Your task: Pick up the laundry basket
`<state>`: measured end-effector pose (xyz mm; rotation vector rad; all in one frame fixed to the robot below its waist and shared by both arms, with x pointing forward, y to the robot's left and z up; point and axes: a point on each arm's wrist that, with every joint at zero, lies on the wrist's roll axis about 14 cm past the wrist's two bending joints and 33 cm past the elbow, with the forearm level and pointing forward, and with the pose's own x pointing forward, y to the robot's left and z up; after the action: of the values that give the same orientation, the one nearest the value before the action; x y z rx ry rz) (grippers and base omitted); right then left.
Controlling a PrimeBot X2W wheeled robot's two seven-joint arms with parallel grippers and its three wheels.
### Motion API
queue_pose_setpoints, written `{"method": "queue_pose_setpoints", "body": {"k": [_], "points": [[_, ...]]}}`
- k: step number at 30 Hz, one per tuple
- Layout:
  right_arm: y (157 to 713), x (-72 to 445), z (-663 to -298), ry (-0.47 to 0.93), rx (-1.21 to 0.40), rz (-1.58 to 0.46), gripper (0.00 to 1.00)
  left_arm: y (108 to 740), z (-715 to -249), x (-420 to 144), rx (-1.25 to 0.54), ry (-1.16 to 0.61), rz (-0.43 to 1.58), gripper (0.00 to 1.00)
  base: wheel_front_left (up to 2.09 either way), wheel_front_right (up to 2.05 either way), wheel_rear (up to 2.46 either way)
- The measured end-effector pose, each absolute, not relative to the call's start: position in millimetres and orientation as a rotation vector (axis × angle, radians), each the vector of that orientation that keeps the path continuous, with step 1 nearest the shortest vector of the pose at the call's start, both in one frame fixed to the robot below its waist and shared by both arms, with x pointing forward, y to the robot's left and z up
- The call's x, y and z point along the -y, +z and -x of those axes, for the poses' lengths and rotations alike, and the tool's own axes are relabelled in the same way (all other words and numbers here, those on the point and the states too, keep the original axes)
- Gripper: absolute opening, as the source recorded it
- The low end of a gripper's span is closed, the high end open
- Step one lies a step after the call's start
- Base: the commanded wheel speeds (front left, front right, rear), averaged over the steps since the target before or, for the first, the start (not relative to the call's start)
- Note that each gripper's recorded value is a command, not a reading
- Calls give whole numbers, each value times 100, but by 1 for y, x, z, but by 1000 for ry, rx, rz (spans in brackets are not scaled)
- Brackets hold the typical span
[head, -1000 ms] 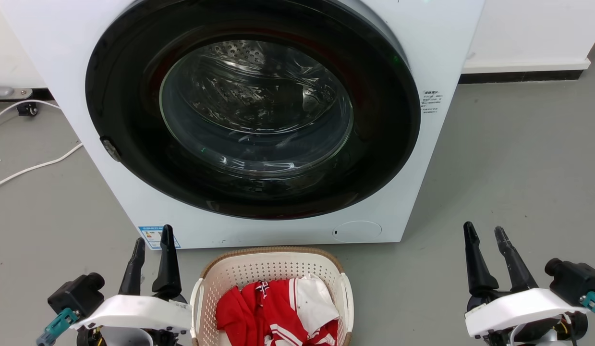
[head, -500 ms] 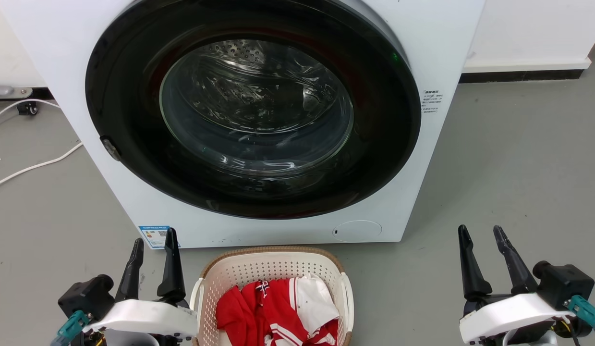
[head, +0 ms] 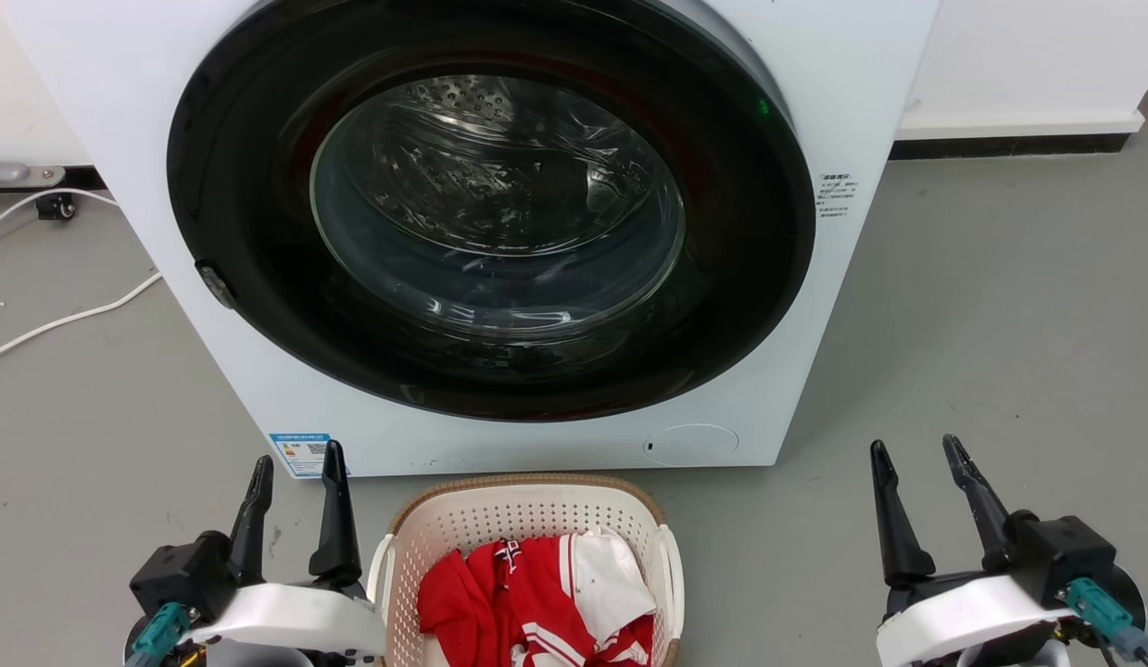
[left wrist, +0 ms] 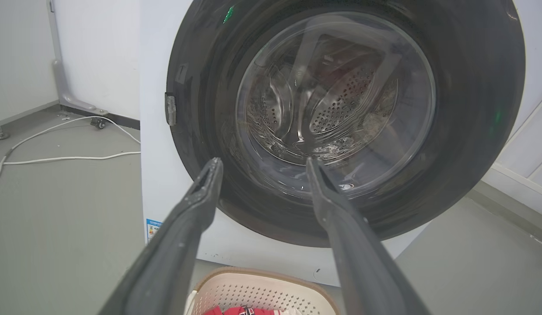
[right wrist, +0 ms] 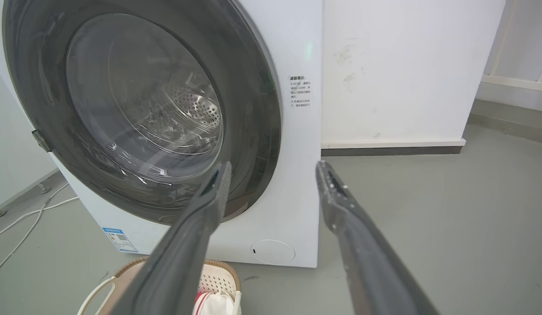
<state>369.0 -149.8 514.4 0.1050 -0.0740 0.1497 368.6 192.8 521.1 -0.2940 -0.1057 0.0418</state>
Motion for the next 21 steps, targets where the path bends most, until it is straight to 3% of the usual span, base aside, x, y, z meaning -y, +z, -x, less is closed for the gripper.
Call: {"method": "queue_pose_setpoints", "body": {"k": [21], "points": [[513,141,-364,191,93,37,100,523,-363,-189,130,30,131,100,0,0,0]]}}
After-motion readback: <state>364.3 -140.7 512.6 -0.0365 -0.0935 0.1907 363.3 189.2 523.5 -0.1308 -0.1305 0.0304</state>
